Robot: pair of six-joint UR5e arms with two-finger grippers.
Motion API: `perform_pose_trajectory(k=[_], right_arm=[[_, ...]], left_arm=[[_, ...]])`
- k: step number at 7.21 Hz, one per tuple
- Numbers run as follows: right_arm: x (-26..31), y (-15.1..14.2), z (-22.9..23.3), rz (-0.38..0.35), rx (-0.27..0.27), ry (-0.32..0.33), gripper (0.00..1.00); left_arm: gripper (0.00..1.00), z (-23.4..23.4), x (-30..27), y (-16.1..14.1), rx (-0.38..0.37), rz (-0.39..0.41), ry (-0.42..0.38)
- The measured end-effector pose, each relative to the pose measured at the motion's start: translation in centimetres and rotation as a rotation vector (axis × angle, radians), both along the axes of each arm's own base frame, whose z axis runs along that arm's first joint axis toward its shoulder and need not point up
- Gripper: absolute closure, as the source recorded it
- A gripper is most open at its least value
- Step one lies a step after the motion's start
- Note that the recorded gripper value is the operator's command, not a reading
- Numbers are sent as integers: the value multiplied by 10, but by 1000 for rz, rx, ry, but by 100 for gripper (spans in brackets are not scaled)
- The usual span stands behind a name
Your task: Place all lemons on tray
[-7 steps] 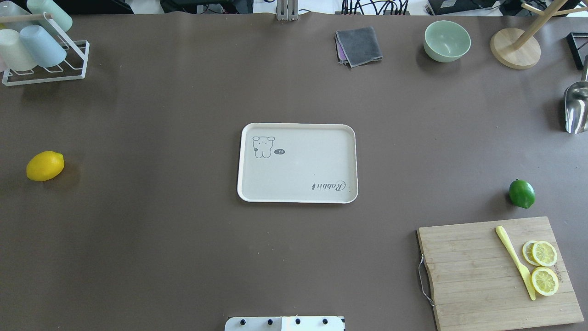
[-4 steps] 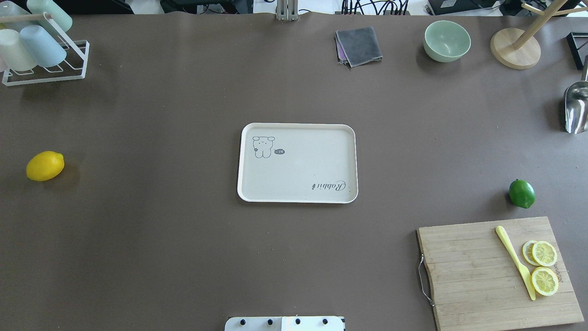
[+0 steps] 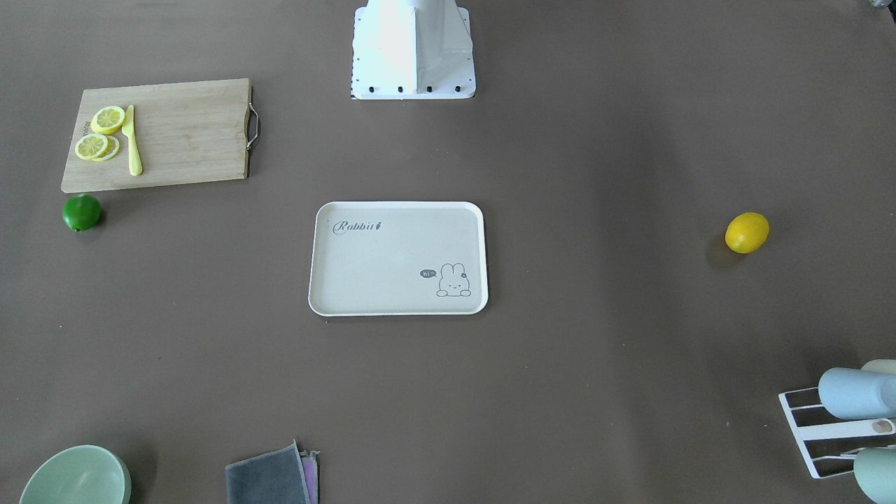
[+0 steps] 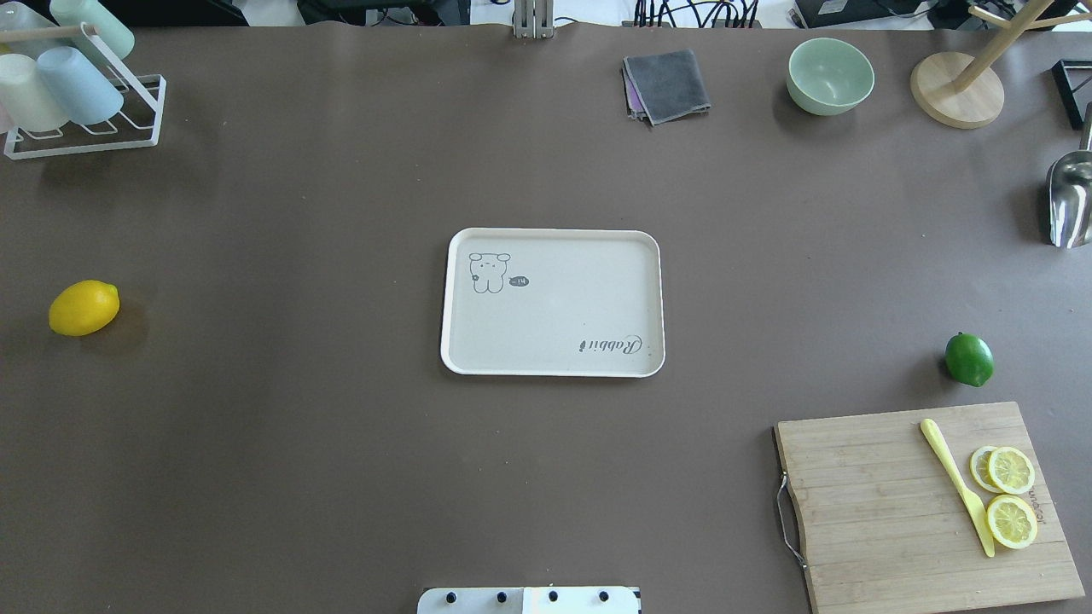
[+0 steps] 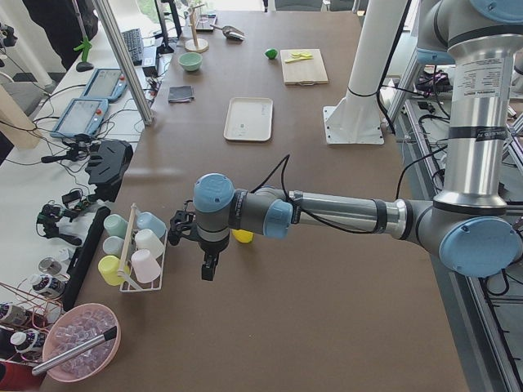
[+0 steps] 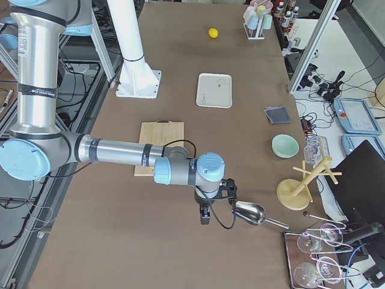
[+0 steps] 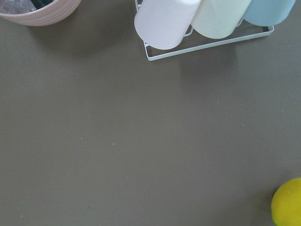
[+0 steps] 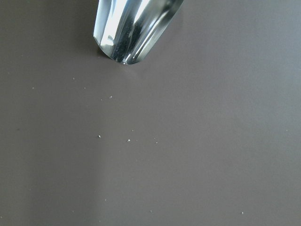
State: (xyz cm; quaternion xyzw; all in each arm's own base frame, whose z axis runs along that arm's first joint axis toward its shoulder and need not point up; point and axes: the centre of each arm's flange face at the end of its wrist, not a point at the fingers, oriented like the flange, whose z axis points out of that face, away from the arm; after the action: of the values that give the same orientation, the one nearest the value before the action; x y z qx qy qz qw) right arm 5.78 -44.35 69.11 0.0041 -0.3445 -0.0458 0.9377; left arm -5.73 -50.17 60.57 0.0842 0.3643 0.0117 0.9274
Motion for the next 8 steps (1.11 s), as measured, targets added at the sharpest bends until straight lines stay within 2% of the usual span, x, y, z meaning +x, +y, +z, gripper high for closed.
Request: perform_pose_trajectory(k=[4,5,8], right_arm=[[0,-4,-6,0,13,-5,0],[0,-8,-16,-1,35,-7,0],[-5,-30,-69,-8,146,-14,0]], left_arm=[[2,-1,0,0,1,-1,1],[2,-5,0,-2,6,-2,3],[2,-32,3,-15,58,3,34]])
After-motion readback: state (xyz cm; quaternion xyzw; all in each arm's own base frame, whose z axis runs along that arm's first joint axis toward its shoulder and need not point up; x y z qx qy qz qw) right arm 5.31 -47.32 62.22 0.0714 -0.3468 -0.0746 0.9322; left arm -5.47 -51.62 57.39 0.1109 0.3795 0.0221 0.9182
